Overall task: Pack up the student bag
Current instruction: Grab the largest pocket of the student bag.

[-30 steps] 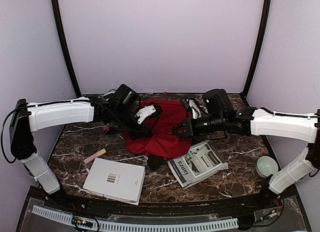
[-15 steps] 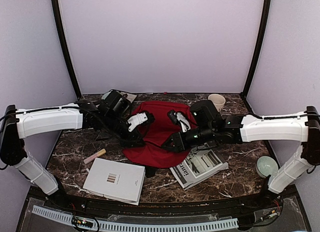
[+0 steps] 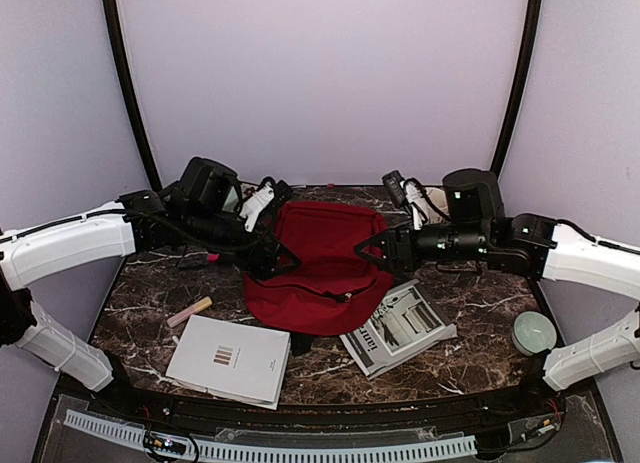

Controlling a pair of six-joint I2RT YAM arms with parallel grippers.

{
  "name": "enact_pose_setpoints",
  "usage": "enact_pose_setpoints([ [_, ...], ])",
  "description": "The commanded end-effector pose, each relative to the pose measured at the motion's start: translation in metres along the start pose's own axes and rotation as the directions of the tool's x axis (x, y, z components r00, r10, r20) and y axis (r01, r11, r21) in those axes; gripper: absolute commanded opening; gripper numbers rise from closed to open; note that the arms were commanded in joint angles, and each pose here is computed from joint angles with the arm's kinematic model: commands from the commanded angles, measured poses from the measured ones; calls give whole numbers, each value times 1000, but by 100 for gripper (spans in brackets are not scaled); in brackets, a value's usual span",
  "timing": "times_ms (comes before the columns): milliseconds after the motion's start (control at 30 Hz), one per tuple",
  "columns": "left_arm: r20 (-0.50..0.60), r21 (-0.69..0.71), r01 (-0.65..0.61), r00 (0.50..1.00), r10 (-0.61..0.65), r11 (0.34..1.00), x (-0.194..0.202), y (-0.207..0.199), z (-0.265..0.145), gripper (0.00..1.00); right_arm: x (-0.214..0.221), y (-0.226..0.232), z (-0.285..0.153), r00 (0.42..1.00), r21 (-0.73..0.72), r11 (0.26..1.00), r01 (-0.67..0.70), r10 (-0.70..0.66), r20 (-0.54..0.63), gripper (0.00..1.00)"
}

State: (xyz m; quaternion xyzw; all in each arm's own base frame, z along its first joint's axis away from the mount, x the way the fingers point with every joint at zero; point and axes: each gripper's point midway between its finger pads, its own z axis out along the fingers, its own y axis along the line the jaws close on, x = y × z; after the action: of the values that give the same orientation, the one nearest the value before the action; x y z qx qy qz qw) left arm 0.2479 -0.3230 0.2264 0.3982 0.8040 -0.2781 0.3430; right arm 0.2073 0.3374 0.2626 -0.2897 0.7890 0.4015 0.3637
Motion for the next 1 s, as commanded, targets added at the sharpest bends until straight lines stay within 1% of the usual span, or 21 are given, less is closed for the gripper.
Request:
enact_pose_setpoints([
  [0, 17, 99, 153, 988, -156, 983, -22, -26, -7, 91, -2, -41, -20, 998, 219, 975, -38, 25, 64, 68],
  [33, -17, 112, 198, 980, -198, 974, -20, -28, -2, 91, -1, -50, -27, 996, 269, 962, -57, 38, 75, 70],
  [100, -65, 156, 300, 954, -293, 941, -26, -37, 0, 90, -2, -62, -38, 993, 321, 943, -90, 59, 105, 71],
  [200, -136, 206, 435, 900, -415, 876, -25, -50, 5, 88, -5, -57, -50, 986, 288, 955, -75, 29, 162, 72],
  [267, -110, 159, 470, 883, -457, 868, -27, -43, 4, 87, -1, -54, -57, 980, 255, 966, -49, -3, 199, 72],
  [367, -28, 155, 492, 869, -494, 857, -39, -38, -5, 98, -2, -51, -69, 962, 238, 971, -28, -39, 270, 73],
  [400, 10, 146, 510, 856, -517, 848, -44, -34, -8, 99, -3, -52, -74, 955, 243, 969, -28, -46, 293, 76],
  [467, 46, 138, 572, 812, -582, 809, -39, -25, -6, 99, -2, -55, -80, 946, 258, 966, -32, -54, 320, 81],
  [500, 54, 173, 597, 789, -613, 783, -36, -22, -3, 99, -2, -56, -82, 942, 263, 964, -28, -63, 330, 82],
  [533, 35, 210, 648, 744, -668, 732, -28, -18, 1, 99, -2, -56, -83, 939, 266, 964, -18, -75, 334, 83],
  [567, 0, 224, 710, 685, -728, 668, -16, -13, 8, 98, -3, -56, -83, 939, 272, 962, -9, -86, 334, 85],
  [600, -24, 210, 745, 651, -759, 632, -6, -11, 12, 94, -4, -57, -84, 939, 284, 959, -2, -96, 331, 86],
  [667, -14, 145, 741, 664, -747, 656, -3, -18, 14, 92, -4, -61, -83, 945, 315, 949, 20, -120, 303, 87],
  [700, -17, 100, 752, 656, -755, 652, 0, -19, 16, 92, -3, -63, -81, 949, 330, 943, 30, -130, 287, 88],
  [767, -72, 1, 798, 601, -796, 603, 16, -22, 21, 89, -2, -68, -78, 952, 354, 934, 41, -144, 269, 88],
  [800, -88, -31, 807, 586, -806, 590, 19, -26, 22, 88, -2, -69, -75, 954, 358, 932, 51, -152, 260, 88],
  [867, -106, -56, 811, 575, -811, 582, 17, -39, 24, 85, 1, -68, -69, 956, 349, 933, 84, -175, 236, 88],
  [967, -168, -113, 843, 506, -846, 526, 23, -57, 25, 78, 4, -64, -61, 957, 322, 938, 130, -203, 206, 89],
])
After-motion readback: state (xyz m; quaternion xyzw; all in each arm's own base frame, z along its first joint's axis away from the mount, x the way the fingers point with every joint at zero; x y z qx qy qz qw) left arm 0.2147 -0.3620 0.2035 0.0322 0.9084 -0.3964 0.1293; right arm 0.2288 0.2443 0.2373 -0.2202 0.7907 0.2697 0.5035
